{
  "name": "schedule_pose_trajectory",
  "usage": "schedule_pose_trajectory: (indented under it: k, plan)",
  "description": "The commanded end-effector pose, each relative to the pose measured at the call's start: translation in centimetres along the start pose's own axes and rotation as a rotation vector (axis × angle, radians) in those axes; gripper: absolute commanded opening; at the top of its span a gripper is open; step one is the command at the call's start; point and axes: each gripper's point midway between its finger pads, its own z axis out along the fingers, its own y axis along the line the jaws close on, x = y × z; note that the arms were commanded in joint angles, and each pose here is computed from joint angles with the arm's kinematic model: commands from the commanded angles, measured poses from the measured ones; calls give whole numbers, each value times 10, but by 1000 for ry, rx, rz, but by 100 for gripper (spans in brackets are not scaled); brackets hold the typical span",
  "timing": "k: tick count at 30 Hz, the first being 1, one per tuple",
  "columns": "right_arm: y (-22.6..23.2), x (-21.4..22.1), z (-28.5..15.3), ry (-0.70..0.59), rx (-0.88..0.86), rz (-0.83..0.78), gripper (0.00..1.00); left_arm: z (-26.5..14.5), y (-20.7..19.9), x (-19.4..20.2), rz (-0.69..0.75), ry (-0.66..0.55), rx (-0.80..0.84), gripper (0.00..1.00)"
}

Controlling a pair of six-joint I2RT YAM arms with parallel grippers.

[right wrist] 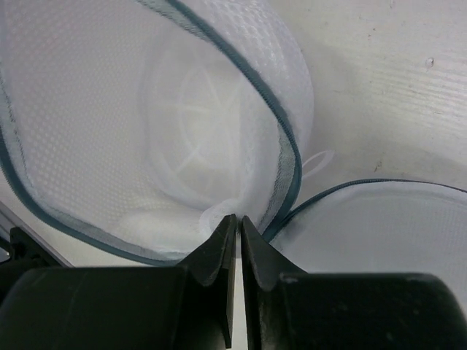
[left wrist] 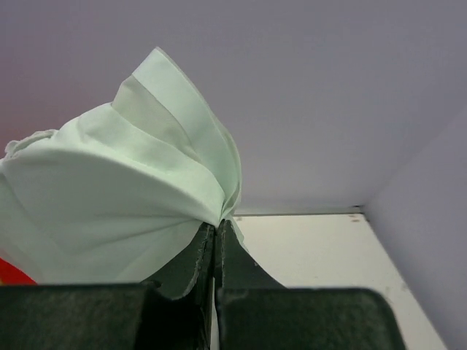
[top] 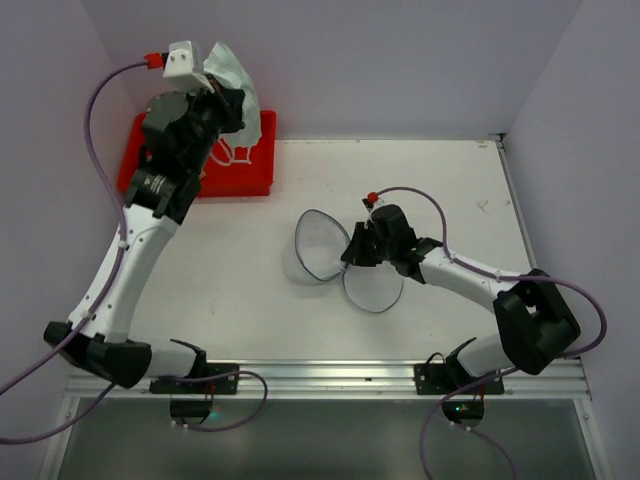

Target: Unzip the laundry bag and remove the bra

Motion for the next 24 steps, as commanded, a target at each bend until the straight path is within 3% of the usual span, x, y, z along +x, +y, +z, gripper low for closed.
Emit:
schedule_pose_trajectory:
  k: [1,2,4,5,8,11,16,24]
  plan:
    - [7,-18,-10,-58,-4,-47,10,35,67,25,175,103,-243,0]
    - [7,-19,-11,-57,-8,-55,25,42,86,24,186,99,-287,0]
    - [8,-18,-14,-50,-13,-68,39,65,106,34,189,104,-308,0]
    - [9,-18,-16,-49,-14,-76,51,73,124,36,184,108,-330,0]
    - [13,-21,-26,-62,-26,-101,68,101,163,58,175,136,-352,0]
    - [16,-23,-38,-81,-34,-121,75,129,200,86,164,177,-377,0]
    - [17,-25,-53,-104,-40,-148,80,167,259,150,143,269,-425,0]
    - [16,-27,-55,-108,-25,-147,83,186,287,259,42,442,-389,0]
